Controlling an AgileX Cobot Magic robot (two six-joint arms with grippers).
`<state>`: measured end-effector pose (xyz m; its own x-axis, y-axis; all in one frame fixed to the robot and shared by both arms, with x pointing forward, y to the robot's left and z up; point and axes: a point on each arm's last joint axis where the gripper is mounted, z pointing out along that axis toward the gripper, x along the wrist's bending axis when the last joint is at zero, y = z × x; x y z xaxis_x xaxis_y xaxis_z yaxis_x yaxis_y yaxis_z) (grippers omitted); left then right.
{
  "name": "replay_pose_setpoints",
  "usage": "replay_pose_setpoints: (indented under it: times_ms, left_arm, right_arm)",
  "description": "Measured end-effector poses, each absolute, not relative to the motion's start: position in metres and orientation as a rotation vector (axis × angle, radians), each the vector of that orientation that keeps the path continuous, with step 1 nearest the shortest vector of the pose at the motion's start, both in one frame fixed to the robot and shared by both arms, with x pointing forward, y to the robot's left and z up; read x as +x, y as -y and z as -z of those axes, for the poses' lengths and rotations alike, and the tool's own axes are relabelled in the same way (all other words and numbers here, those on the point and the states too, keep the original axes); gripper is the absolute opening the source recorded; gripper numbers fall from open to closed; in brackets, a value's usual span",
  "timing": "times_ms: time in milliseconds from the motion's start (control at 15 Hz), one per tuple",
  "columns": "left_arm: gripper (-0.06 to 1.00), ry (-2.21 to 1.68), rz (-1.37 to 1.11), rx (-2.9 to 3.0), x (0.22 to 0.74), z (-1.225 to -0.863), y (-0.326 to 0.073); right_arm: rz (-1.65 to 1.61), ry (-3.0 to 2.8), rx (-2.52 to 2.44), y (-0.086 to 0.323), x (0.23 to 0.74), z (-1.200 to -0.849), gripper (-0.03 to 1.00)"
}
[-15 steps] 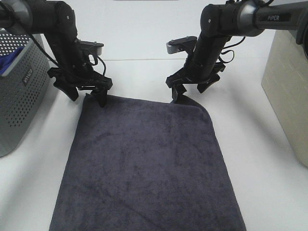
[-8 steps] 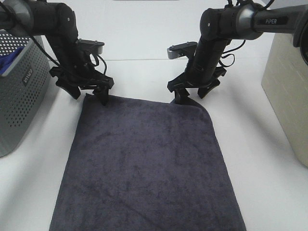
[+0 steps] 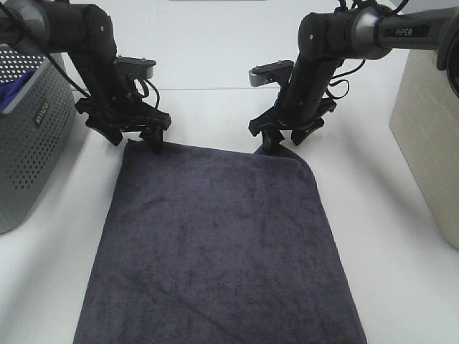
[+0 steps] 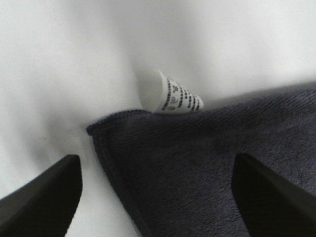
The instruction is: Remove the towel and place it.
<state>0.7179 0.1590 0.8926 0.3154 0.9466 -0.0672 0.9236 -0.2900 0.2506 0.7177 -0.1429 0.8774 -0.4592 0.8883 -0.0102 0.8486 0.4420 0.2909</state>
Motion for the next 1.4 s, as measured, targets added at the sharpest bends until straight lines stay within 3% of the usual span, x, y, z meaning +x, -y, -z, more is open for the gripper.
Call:
replay_pose_setpoints:
  times_ms: [667,800,1133,1267,1400]
  left_arm:
    - [0.75,-1.732,-0.081,2.322,0.720,-0.874,-0.156]
    - [0.71,-1.731,-0.086,2.328,0.720,-0.874,-0.156]
    - [0.30,-1.731,-0.078,2.344,0.719,-0.873,-0.157]
    - [0.06,-1.716,-0.078,2.352,0.719,-0.872,-0.157]
    - [0.01,-1.709,-0.079,2.353,0.719,-0.872,-0.156]
  right_arm:
    - [-0.372,-2.517,1.521,0.143,0.721,-0.872,0.64]
    - [-0.367,-2.517,1.516,0.143,0.721,-0.871,0.55]
    - [-0.378,-2.524,1.539,0.141,0.720,-0.871,0.06]
    - [-0.377,-2.520,1.542,0.141,0.720,-0.871,0.02]
    - [-0.375,-2.486,1.555,0.142,0.722,-0.872,0.02]
